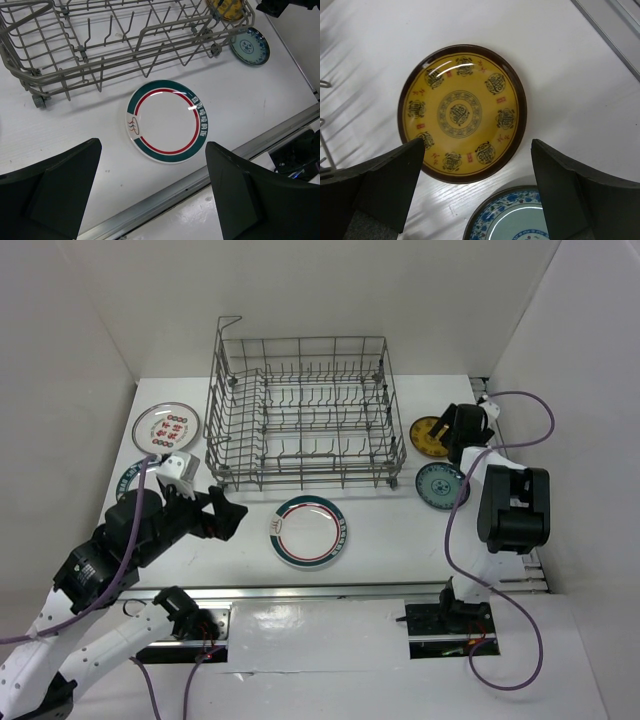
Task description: Load the plates into the dish rack
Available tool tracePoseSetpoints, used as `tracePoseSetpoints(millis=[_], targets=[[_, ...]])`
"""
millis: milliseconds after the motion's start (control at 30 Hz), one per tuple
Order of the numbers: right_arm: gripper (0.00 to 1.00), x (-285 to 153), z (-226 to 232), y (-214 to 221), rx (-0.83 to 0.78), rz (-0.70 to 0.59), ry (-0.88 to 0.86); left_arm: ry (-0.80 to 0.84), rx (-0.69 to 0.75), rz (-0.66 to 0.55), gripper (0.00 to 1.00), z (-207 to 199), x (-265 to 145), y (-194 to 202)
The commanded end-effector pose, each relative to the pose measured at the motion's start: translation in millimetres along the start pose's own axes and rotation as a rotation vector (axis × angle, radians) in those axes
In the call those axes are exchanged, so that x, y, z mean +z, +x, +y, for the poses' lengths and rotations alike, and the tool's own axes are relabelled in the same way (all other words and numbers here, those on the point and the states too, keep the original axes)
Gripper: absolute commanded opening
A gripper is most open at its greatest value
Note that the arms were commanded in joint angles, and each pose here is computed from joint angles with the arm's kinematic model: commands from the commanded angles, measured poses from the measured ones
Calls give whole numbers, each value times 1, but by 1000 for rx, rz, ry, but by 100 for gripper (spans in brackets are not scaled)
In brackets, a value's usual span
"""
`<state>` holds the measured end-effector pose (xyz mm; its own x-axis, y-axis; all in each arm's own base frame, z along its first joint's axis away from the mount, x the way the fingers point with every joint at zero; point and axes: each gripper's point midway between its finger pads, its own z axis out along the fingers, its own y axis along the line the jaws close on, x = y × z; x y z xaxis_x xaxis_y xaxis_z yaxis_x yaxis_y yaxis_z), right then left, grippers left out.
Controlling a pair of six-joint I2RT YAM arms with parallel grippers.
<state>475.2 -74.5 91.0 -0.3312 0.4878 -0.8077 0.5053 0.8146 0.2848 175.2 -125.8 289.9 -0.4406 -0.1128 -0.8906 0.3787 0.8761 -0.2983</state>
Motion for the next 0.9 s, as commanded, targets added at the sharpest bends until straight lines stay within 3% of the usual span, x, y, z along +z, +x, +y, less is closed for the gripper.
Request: tracePoseSetpoints(millis=[0, 700, 867], targets=[[94, 8, -3, -16, 42, -60, -23, 37, 15, -65, 99, -7, -3, -15], [89, 39, -34, 29, 41, 37, -54, 50, 19, -50, 99, -10, -3, -14], [79, 46, -36, 36, 45, 62, -73, 59, 20, -47, 99, -12, -4, -13]])
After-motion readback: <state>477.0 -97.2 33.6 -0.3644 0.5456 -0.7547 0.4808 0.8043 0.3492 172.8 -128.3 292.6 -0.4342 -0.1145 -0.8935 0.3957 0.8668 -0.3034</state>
